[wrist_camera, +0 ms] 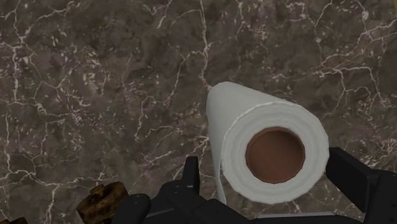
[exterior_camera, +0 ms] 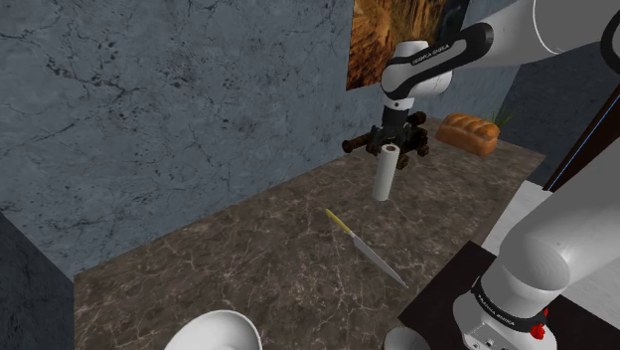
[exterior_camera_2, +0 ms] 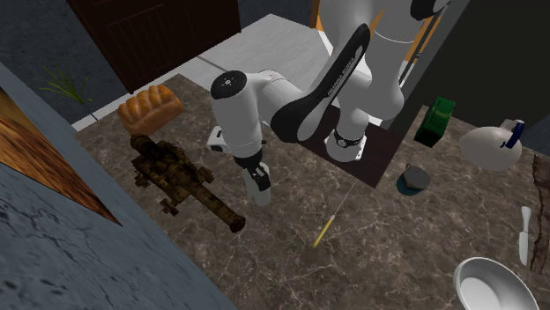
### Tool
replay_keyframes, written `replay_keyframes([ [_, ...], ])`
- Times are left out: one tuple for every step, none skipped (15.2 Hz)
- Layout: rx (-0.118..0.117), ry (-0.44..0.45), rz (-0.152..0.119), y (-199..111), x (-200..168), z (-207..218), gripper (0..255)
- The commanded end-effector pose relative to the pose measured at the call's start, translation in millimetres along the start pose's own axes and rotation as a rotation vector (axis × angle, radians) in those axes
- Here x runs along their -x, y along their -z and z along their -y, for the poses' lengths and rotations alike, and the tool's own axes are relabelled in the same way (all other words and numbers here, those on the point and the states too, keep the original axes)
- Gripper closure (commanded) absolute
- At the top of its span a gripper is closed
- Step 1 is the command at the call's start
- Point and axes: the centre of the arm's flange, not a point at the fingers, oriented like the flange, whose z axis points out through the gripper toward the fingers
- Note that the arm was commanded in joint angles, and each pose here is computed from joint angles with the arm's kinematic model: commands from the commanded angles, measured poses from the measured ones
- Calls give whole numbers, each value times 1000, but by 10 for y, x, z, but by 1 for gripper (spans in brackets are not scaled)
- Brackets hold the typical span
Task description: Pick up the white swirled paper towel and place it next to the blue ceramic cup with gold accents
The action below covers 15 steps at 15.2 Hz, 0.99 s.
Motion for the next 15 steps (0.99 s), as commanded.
replay_keyframes([
  [0,0,0,-20,1,-5,0],
  [0,0,0,-20,1,-5,0],
  [0,0,0,-20,1,-5,0],
  [0,0,0,-20,1,-5,0],
  [0,0,0,-20,1,-5,0],
  [0,0,0,-20,1,-5,0],
  [0,0,0,-20,1,-5,255],
  [0,0,0,-20,1,-5,255],
  [0,0,0,-19,1,-6,255],
  [0,0,0,-19,0,-5,255],
  [0,0,0,-19,-1,-5,255],
  [0,0,0,-20,-2,-5,255],
  [0,0,0,-21,-2,-5,255],
  [0,0,0,-22,-1,-5,255],
  [0,0,0,-22,0,-6,255],
])
